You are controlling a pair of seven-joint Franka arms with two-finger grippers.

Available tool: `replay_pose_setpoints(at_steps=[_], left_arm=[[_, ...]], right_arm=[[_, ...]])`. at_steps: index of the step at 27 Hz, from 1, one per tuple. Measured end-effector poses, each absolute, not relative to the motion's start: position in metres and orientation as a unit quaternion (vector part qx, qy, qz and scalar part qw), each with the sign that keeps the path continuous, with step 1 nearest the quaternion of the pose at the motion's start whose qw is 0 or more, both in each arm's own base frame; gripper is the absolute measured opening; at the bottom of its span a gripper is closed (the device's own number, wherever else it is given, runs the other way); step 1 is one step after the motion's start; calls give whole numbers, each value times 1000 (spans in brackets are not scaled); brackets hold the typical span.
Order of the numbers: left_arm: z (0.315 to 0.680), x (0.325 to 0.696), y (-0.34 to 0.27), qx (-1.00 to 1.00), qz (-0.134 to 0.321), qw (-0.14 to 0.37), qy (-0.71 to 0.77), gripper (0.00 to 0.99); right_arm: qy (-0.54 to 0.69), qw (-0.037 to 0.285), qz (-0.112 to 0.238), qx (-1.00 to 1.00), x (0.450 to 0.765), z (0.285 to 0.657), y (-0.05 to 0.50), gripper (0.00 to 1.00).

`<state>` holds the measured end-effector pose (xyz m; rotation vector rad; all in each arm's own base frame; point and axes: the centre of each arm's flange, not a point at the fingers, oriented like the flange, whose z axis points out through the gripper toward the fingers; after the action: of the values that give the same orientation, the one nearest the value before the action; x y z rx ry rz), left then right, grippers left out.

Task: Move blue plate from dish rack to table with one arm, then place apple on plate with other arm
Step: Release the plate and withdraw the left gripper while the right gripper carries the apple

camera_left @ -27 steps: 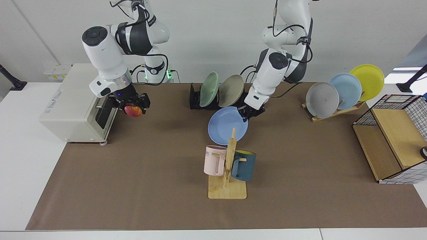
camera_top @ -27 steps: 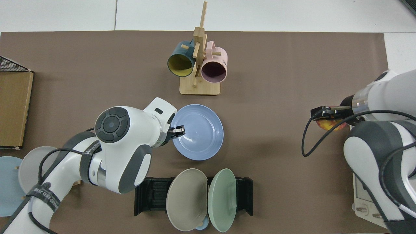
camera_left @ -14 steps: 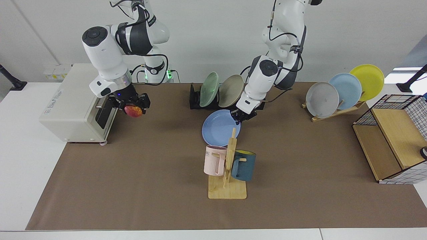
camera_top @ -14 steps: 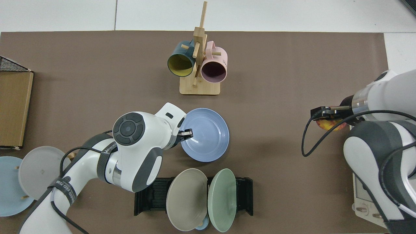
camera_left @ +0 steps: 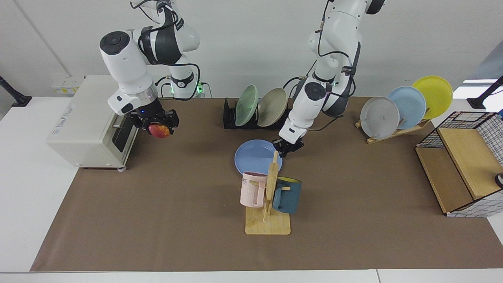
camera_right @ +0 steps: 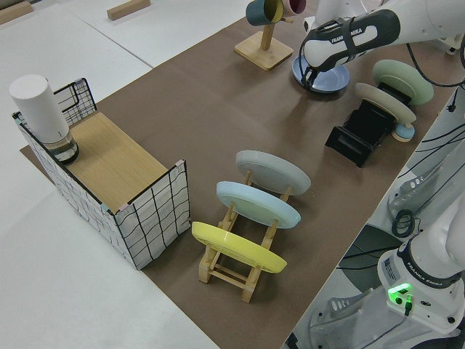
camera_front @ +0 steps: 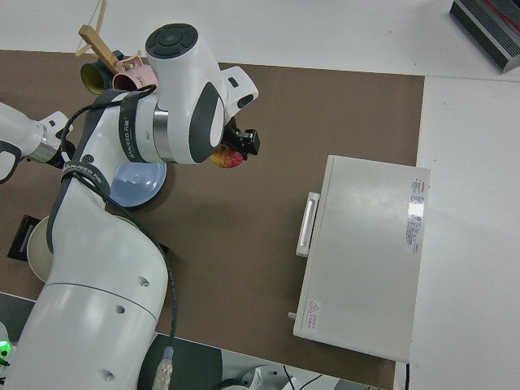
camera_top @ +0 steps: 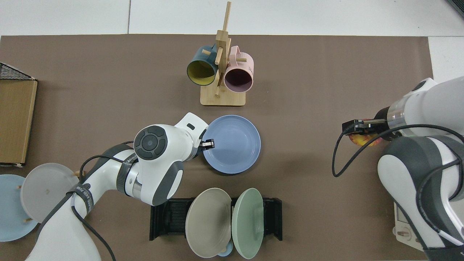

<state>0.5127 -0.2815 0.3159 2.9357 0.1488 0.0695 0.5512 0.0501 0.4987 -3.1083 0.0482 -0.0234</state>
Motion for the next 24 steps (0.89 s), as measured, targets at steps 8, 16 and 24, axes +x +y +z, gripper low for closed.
replay_pose_setpoints(at_steps=[8,16,24], left_arm=[[333,524,-265,997,5,65,43,652],[419,527,-232,999,-2,-5,43,947],[506,530,-161,998,-20,-37,35,991]], right_arm=[[1,17,-9,-1000,551,494,68,758],[6,19,-17,-1000,552,483,102,758],[22,23,-26,-999,551,460,150,758]])
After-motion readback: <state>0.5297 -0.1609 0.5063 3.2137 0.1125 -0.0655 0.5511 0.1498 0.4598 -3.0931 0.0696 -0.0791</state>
